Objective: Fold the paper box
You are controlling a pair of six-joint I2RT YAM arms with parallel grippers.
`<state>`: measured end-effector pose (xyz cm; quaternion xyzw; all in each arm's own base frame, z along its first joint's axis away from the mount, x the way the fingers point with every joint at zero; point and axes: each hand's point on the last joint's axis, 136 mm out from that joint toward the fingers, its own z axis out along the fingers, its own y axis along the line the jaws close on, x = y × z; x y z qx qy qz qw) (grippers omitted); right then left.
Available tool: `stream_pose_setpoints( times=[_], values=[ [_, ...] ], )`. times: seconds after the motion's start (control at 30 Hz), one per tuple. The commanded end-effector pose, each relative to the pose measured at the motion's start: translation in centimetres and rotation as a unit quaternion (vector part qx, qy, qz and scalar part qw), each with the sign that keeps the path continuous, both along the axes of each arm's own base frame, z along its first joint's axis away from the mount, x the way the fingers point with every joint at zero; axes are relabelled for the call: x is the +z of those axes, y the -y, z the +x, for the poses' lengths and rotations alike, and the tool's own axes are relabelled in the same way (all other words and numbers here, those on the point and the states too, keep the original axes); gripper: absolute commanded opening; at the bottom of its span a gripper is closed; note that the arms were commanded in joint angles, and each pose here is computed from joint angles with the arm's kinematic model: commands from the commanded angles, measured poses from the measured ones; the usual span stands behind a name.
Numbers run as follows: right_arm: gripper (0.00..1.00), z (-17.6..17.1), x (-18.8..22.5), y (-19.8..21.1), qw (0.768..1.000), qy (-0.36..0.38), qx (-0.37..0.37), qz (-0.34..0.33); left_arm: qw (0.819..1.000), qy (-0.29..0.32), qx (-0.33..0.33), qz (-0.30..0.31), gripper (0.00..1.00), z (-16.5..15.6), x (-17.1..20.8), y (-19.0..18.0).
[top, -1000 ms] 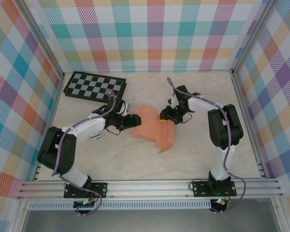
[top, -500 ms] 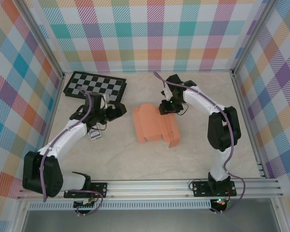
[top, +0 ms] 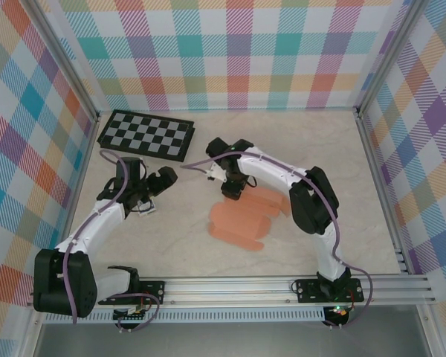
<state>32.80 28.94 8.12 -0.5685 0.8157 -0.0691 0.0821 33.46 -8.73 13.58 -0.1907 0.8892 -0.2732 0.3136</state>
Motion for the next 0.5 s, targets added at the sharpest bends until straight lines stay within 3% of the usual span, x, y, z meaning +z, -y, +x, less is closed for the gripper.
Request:
stream_pose_setpoints(
  times=[0.0,0.1,0.23,0.33,0.4,0.47],
  values=[
    [0.61,0.0,3.3,-1.5,0.998,0.022,0.042,0.050,0.991,0.122,-0.064,0.002,0.91,1.4,4.5,1.5],
    [0.65,-0.7,6.3,-1.5,0.994,0.046,0.034,0.095,0.981,0.168,-0.102,0.001,0.90,1.5,6.7,2.7],
    [0.69,-2.3,10.3,0.0,0.985,0.077,-0.001,0.156,0.974,0.144,-0.177,0.004,0.92,1.6,7.1,6.0],
    [0.69,-1.9,13.2,2.7,0.963,0.110,-0.108,0.222,0.965,0.123,-0.229,0.015,0.93,1.7,6.8,9.0],
    [0.70,-1.3,14.8,5.8,0.916,0.105,-0.255,0.290,0.966,0.093,-0.241,0.017,0.93,2.1,6.1,10.4],
    [0.69,-1.8,14.5,9.2,0.839,0.043,-0.412,0.353,0.965,0.056,-0.255,0.004,0.92,2.4,5.3,12.2]
  ],
)
